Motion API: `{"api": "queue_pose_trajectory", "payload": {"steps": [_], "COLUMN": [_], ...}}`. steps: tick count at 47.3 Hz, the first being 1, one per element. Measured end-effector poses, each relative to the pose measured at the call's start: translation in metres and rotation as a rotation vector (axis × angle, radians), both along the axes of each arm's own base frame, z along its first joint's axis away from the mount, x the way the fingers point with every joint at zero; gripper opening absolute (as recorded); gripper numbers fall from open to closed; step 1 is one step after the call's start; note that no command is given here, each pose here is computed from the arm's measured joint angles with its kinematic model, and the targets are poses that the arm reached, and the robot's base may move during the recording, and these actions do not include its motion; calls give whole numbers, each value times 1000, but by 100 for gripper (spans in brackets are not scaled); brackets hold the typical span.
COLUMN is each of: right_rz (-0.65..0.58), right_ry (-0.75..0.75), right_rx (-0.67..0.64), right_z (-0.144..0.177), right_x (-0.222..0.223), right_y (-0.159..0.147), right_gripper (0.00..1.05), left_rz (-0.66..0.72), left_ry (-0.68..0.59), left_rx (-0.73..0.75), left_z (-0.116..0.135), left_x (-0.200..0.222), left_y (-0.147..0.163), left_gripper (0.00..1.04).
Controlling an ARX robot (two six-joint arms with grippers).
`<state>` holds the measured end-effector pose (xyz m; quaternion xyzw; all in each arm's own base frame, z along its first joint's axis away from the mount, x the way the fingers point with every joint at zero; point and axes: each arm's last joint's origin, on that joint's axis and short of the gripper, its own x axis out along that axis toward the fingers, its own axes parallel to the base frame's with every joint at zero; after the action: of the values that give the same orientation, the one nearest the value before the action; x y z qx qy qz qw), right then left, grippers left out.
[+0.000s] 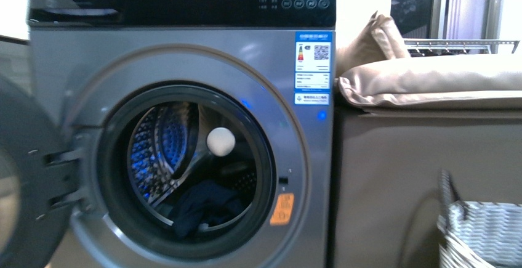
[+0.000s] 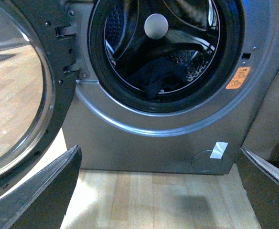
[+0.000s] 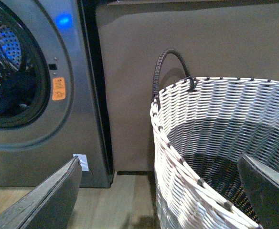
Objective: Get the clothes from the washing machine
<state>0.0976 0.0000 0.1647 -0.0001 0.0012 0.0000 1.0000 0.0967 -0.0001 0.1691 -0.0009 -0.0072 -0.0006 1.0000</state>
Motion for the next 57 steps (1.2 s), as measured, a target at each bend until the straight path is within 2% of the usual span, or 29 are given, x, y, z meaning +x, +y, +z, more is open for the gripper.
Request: {"api": "queue_pose_trajectory", "payload": {"steps": [51,53,57], "right_rz": [0,1,1], "right_ry": [0,0,0], "right_rx": [0,0,0], "right_z": [0,0,0], "right_x": [0,0,0], "right_y": [0,0,0], "right_gripper": [97,97,97], "left_rz": [0,-31,-195], "left_ry": [0,24,125], "left_rx": [0,-16,-107], "left_z": [0,-1,-2], "left_x": [0,1,5], "left_y": [0,0,0], "left_gripper": [98,98,98]}}
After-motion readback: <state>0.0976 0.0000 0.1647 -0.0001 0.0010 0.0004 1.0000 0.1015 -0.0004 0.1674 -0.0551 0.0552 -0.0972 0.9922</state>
